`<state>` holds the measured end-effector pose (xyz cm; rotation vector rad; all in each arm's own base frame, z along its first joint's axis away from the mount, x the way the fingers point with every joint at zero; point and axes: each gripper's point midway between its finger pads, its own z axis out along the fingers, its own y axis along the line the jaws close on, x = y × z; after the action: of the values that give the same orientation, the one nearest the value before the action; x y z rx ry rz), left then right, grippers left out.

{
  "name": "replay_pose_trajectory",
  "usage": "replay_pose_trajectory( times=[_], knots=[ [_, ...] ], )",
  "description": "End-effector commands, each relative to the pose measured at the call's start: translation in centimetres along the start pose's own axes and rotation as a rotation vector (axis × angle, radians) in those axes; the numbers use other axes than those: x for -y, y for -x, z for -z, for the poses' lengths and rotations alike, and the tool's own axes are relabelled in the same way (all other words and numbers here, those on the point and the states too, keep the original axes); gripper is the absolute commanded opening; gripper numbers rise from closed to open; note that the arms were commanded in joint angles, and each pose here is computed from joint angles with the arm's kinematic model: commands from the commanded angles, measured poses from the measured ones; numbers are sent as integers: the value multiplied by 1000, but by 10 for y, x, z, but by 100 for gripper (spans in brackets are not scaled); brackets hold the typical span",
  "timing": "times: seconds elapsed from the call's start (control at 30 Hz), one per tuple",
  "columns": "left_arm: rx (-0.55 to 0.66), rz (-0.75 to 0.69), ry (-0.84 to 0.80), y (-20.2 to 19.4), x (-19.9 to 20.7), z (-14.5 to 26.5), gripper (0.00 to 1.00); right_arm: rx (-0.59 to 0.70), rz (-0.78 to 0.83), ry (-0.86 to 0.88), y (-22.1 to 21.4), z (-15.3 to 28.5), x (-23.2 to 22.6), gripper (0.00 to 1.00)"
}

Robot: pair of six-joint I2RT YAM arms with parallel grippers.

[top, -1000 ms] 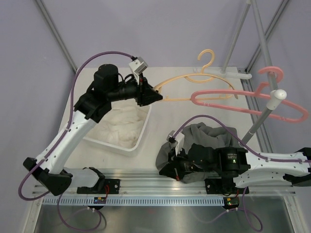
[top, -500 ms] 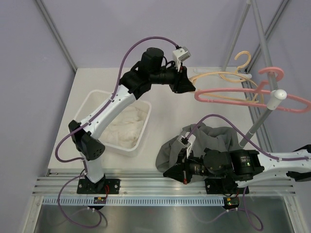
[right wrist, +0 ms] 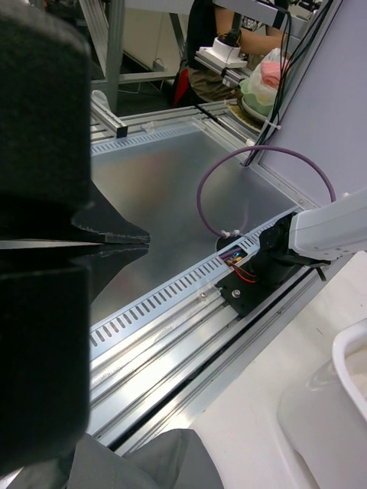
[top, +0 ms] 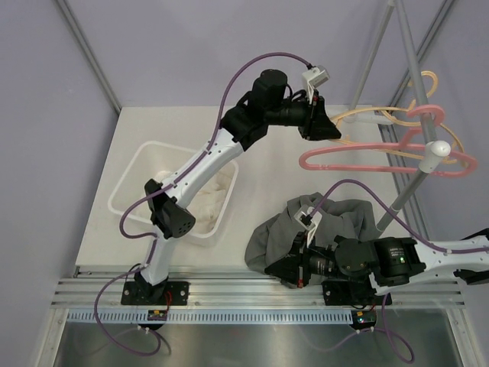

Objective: Remove the skirt from the hanger

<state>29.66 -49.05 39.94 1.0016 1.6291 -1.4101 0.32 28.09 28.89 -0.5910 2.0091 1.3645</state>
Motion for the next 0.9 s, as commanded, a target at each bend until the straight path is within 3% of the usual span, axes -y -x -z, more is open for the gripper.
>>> replay_pose_trajectory(
  times=[0.0, 0.43, 0.87],
  knots=[
    [103, -39, -142, 35, 40, -12, 0, 63, -31, 12, 13, -1, -7, 0],
    [198, -78, -244, 58, 80, -17, 0, 82, -27, 13, 8, -6, -4, 0],
    [252, -147, -167, 75, 77, 3, 0, 70, -33, 4, 2, -9, -1, 0]
  ],
)
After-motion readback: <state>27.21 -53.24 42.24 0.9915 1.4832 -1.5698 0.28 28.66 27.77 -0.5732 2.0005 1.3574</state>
